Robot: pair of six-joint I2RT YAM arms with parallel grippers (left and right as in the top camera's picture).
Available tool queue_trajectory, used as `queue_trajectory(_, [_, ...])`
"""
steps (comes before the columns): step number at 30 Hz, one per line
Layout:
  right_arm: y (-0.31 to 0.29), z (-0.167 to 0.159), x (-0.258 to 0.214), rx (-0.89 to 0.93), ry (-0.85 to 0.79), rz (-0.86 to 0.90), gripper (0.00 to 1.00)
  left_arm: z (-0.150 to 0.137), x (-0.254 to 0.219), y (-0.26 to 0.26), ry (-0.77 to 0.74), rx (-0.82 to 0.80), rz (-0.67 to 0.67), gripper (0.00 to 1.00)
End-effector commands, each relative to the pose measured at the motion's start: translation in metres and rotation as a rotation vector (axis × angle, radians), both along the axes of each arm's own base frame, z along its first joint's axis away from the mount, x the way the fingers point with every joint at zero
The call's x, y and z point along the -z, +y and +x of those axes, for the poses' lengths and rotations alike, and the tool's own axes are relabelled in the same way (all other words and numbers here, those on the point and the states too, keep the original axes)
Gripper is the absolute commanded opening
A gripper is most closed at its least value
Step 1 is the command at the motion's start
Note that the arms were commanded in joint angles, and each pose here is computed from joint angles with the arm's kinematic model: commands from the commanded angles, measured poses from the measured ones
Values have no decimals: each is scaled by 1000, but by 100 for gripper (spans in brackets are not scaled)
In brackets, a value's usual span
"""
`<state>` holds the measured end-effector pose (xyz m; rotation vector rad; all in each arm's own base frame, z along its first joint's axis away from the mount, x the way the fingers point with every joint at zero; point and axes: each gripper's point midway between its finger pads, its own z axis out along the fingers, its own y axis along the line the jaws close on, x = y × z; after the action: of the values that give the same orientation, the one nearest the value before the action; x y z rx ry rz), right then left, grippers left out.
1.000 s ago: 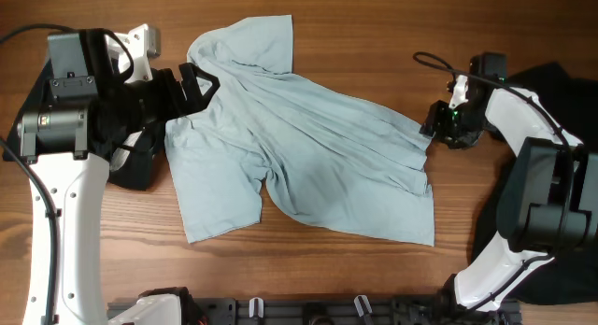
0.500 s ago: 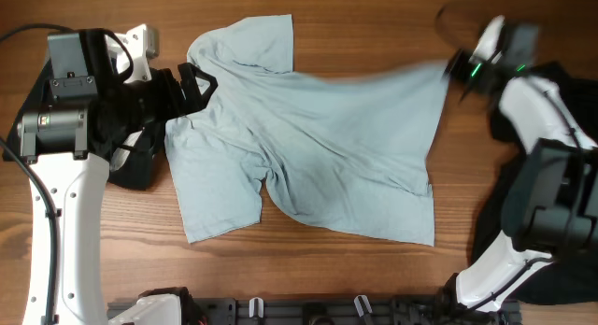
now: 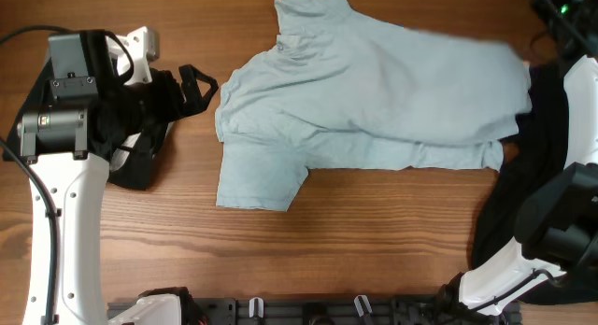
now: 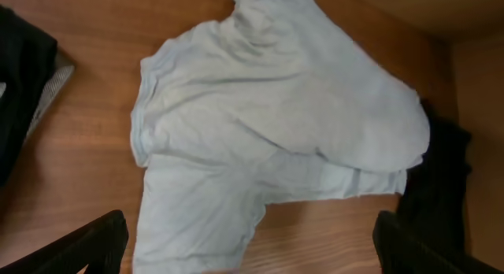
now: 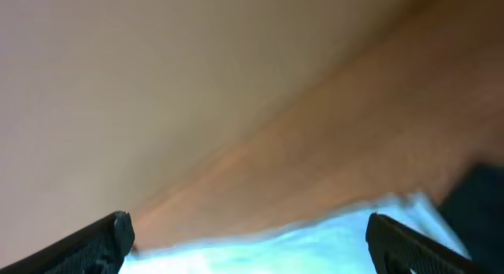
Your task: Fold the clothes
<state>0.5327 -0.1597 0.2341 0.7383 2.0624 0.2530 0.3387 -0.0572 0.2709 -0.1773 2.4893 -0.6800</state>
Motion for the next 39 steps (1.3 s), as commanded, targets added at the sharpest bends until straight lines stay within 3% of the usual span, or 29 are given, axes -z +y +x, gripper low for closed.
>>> queue_trajectory(1, [33, -25, 0, -153, 81, 38, 100, -12, 19, 2, 33, 73, 83, 99])
queue_trajectory(3, [54, -44, 7, -242, 146, 81, 100, -22, 47, 1, 128, 81, 115, 99])
queue_trajectory(8, [98, -85, 15, -378, 289, 149, 100, -43, 130, -21, 299, 165, 130, 88])
queue_trajectory(13, [137, -116, 20, -470, 401, 193, 100, -58, 223, -23, 426, 157, 176, 89])
queue_trajectory(17, [151, -131, 27, -515, 467, 201, 100, -62, 260, -21, 493, 159, 187, 68])
queue_trajectory(21, [153, -136, 28, -516, 489, 213, 100, -67, 286, -11, 565, 149, 246, 66])
queue_trajectory(22, [153, -136, 29, -515, 492, 214, 100, -69, 295, -10, 590, 149, 254, 57])
queue_trajectory(24, [153, -137, 29, -515, 495, 216, 100, -73, 303, -9, 621, 153, 255, 42])
queue_trajectory(25, [153, -137, 30, -513, 498, 213, 100, -76, 306, -9, 635, 154, 255, 14])
queue_trajectory(26, [152, -138, 31, -508, 503, 209, 100, -78, 306, -9, 646, 154, 255, 4])
queue_trajectory(28, [145, -141, 38, -477, 540, 184, 100, -81, 300, -3, 668, 121, 254, 4])
queue_trajectory(31, [133, -155, 58, -378, 640, 176, 100, -79, 284, 25, 690, -54, 271, 4])
queue_trajectory(39, [129, -197, 130, -287, 836, 214, 100, -80, 232, 106, 600, -386, 256, 4])
